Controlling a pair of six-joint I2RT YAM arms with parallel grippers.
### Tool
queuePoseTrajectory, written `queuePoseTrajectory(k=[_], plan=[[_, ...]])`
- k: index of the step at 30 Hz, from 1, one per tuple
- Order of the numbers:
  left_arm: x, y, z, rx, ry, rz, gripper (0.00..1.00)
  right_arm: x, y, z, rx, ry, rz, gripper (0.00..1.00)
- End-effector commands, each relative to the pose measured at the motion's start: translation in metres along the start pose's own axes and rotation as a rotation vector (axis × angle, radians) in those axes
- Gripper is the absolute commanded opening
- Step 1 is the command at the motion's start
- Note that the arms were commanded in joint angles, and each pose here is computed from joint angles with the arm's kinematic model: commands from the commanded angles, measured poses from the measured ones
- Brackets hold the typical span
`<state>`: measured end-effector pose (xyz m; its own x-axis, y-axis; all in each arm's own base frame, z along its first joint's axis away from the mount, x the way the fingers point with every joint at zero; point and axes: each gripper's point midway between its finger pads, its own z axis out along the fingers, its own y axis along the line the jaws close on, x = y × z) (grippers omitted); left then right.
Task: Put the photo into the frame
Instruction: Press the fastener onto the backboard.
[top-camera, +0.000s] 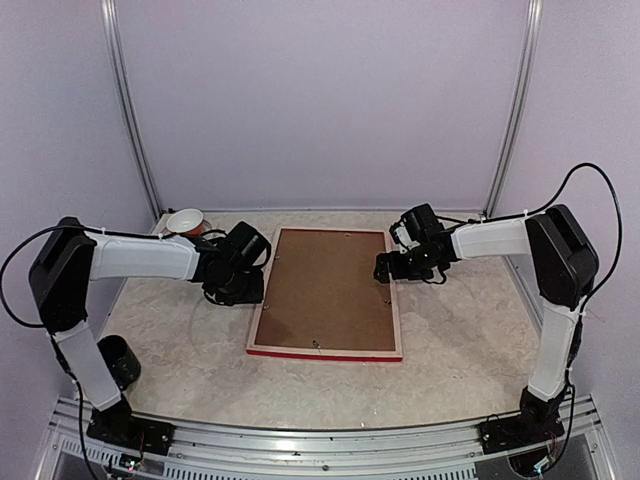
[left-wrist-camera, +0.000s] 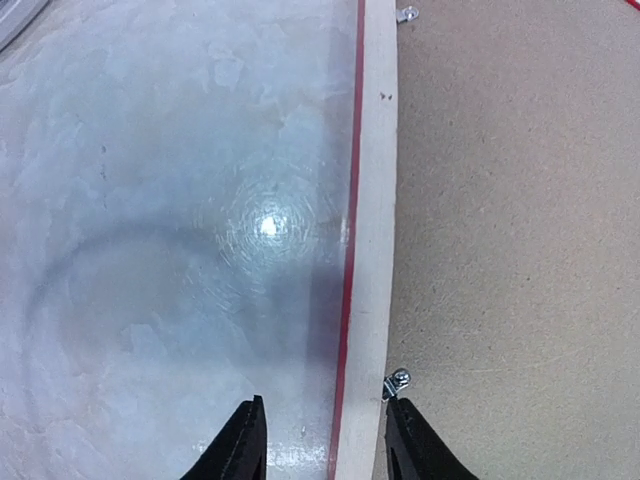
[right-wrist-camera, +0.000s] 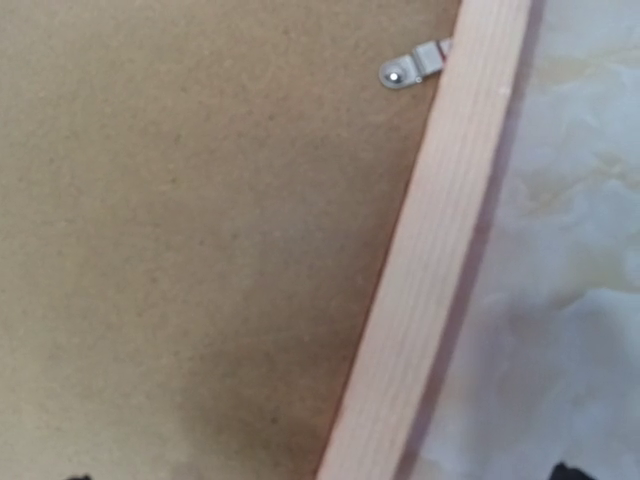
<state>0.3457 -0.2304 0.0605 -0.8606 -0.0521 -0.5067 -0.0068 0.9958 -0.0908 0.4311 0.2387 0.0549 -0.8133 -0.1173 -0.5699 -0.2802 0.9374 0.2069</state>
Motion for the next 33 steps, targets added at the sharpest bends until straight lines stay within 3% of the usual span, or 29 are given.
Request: queuePoseTrajectory(k=[1,19,26,33], plan=[[-0.019,0.001,-0.021,0.015,-0.063,-0.01,0.44,-0.015,0.003,-0.013,0.0,-0.036,-0.005,0.99],[-0.02,-0.015,-0.017,0.083,-0.067,0.009,0.64,-0.03,-0.018,-0.062,0.104,-0.072,0.0,0.99],[-0.007,-0.006,-0.023,0.073,-0.061,0.019,0.77,-0.061,-0.041,-0.071,0.093,-0.131,0.085,0.99],[0.015,0.012,-0.036,0.062,-0.042,0.007,0.99,-0.101,-0.056,-0.049,0.122,-0.15,0.091,0.99]])
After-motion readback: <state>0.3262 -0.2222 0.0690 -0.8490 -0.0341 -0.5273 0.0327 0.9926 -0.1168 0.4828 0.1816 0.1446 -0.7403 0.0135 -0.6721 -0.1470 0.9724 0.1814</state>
